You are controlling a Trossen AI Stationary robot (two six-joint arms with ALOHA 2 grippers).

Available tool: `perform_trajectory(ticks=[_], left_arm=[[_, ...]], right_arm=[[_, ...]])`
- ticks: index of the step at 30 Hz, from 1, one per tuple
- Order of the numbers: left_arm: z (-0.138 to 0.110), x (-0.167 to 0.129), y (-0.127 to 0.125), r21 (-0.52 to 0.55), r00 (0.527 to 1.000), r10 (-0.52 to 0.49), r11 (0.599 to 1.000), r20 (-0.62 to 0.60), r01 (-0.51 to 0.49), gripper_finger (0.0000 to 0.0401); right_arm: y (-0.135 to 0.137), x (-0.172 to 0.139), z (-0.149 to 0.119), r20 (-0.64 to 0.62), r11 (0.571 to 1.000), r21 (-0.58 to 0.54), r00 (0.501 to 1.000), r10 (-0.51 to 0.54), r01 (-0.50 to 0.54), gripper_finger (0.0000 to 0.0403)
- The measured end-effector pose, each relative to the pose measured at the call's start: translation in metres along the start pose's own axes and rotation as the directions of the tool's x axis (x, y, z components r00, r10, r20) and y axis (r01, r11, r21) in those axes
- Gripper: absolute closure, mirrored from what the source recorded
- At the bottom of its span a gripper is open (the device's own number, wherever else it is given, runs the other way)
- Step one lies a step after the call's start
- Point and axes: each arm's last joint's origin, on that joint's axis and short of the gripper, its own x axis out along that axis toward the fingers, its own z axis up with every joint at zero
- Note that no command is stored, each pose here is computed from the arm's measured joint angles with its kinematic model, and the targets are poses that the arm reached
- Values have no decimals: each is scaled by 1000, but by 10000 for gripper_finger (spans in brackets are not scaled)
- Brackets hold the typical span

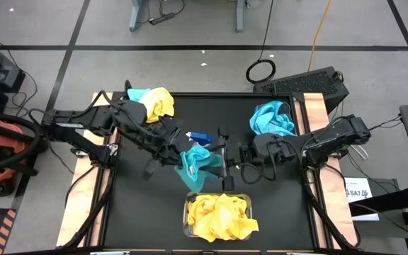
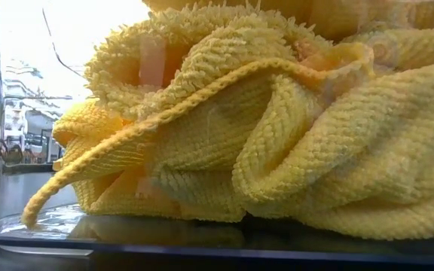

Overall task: Sort microfiber towel by color & place in baskets
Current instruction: Put the blue towel into the top transparent bin

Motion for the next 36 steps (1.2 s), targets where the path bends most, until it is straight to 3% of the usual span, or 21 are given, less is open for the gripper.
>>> perform_trajectory(ticks=[6, 8, 14, 19, 22, 26, 30, 36], left_arm=[[0, 3, 2, -1, 999, 30, 1000, 13, -30, 362], [0, 3, 2, 6, 998, 61, 998, 21, -61, 349], [-1, 1, 2, 27, 992, 123, 992, 21, -124, 256], [-2, -8, 3, 17, 985, 172, 985, -4, -172, 154], [-5, -13, 4, 5, 976, 215, 977, -30, -214, 114], [-7, -19, 2, 0, 969, 243, 970, -48, -244, 97], [-10, -21, 2, -24, 960, 267, 963, -85, -269, 96], [-14, -22, 3, -75, 951, 286, 952, -116, -295, 96]], right_arm=[[0, -1, 1, 2, 1000, -9, 1000, 5, -5, 355], [-1, -3, 3, 5, 999, -32, 1000, 5, -4, 389], [-6, -24, 17, -42, 998, -65, 999, -30, 27, 398], [-20, -62, 33, -150, 984, -128, 978, -144, 125, 400], [-32, -90, 38, -249, 968, -156, 940, -233, 198, 400], [-50, -129, 35, -401, 928, -165, 837, -372, 333, 401], [-67, -165, 27, -537, 863, -182, 687, -489, 472, 402], [-89, -204, 9, -720, 749, -260, 395, -571, 609, 402]])
